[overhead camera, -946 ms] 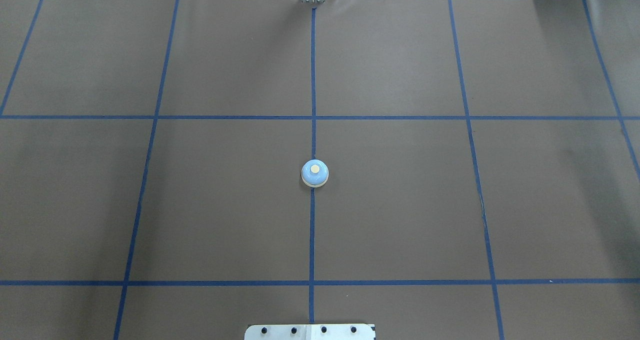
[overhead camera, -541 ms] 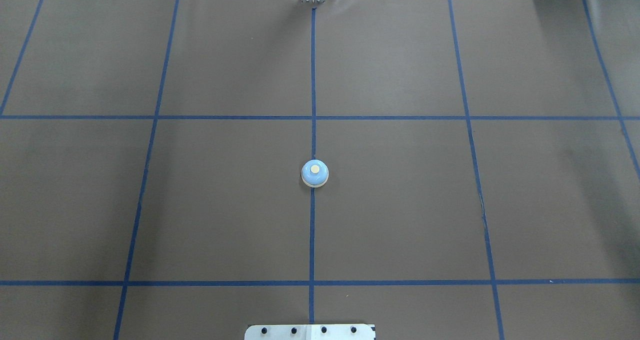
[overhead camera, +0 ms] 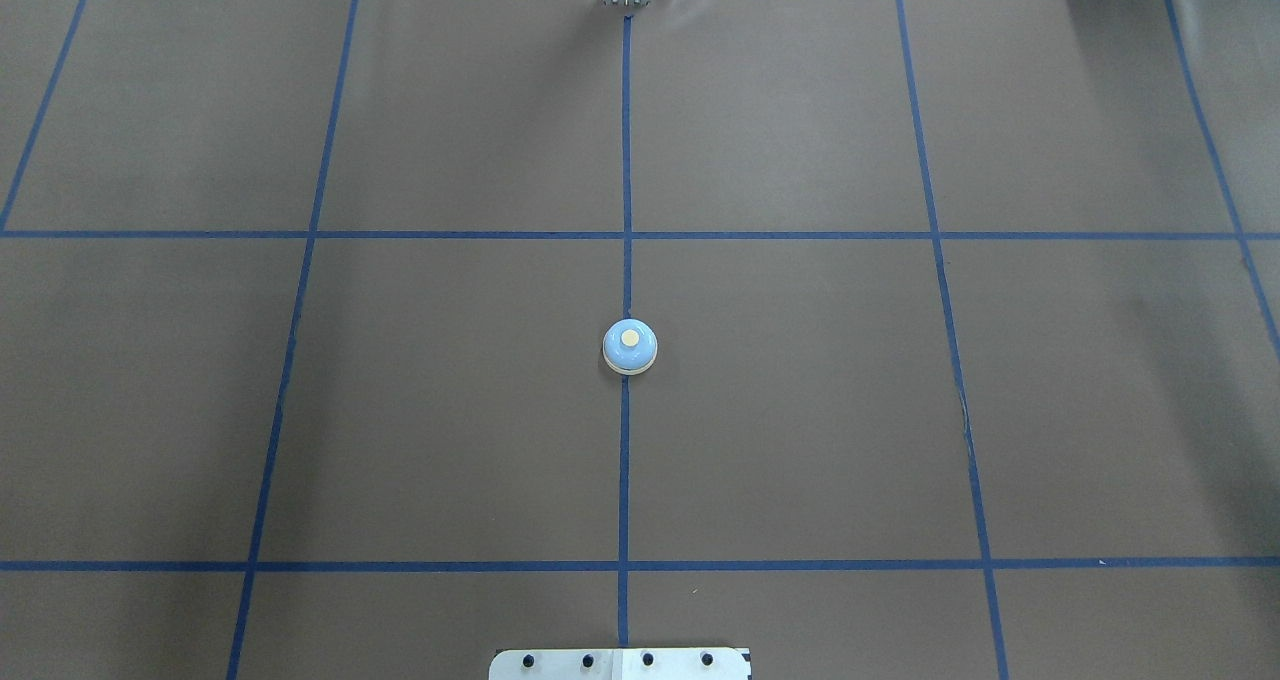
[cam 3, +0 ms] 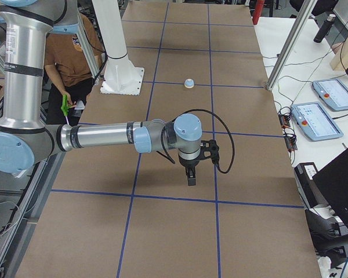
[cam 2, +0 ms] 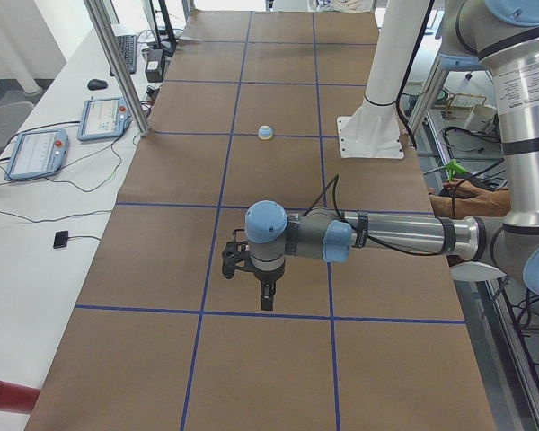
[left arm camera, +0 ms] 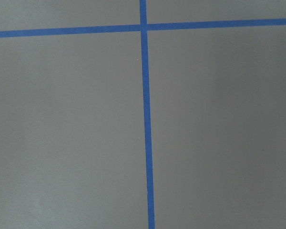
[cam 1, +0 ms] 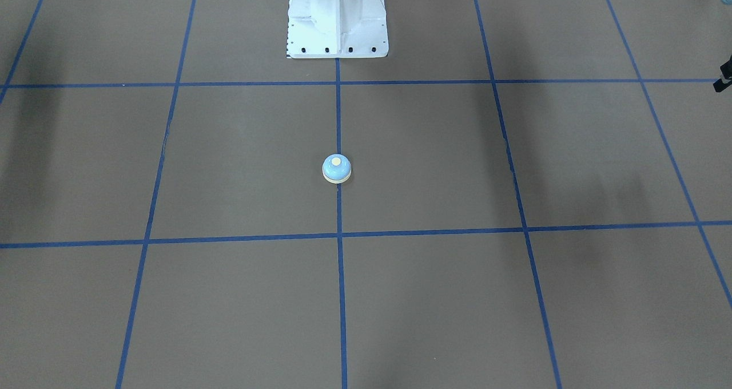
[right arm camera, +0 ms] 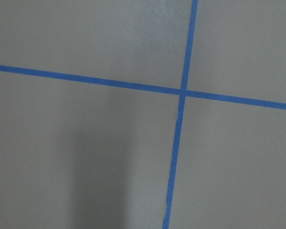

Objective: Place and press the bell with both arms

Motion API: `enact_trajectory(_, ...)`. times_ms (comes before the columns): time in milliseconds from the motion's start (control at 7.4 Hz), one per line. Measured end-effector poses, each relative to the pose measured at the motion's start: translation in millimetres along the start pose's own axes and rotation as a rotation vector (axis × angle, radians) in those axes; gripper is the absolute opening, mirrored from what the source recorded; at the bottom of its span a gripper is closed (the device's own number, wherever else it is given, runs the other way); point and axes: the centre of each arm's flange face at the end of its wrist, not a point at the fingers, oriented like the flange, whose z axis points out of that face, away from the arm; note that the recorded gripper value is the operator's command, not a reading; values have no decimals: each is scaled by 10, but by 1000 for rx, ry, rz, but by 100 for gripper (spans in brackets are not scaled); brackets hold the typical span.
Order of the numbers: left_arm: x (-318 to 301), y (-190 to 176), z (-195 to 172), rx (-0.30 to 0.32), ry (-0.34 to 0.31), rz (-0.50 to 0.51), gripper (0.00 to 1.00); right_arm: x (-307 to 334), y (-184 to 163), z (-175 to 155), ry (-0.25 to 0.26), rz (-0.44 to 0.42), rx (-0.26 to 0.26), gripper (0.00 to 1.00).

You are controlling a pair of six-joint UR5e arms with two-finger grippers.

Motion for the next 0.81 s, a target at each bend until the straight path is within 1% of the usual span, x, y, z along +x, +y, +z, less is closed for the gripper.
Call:
enact_trajectory(405, 27, 12, -102, 22, 1, 5, 99, -38, -32, -10, -11, -4, 1, 100)
enact_trajectory(541, 39, -1, -115, 26, 2, 10, 99, -87, -106, -27, -12, -5, -4, 100)
enact_trajectory(811, 68, -15, -146, 34, 3, 18, 99, -209, -358, -121, -4, 19, -36, 100)
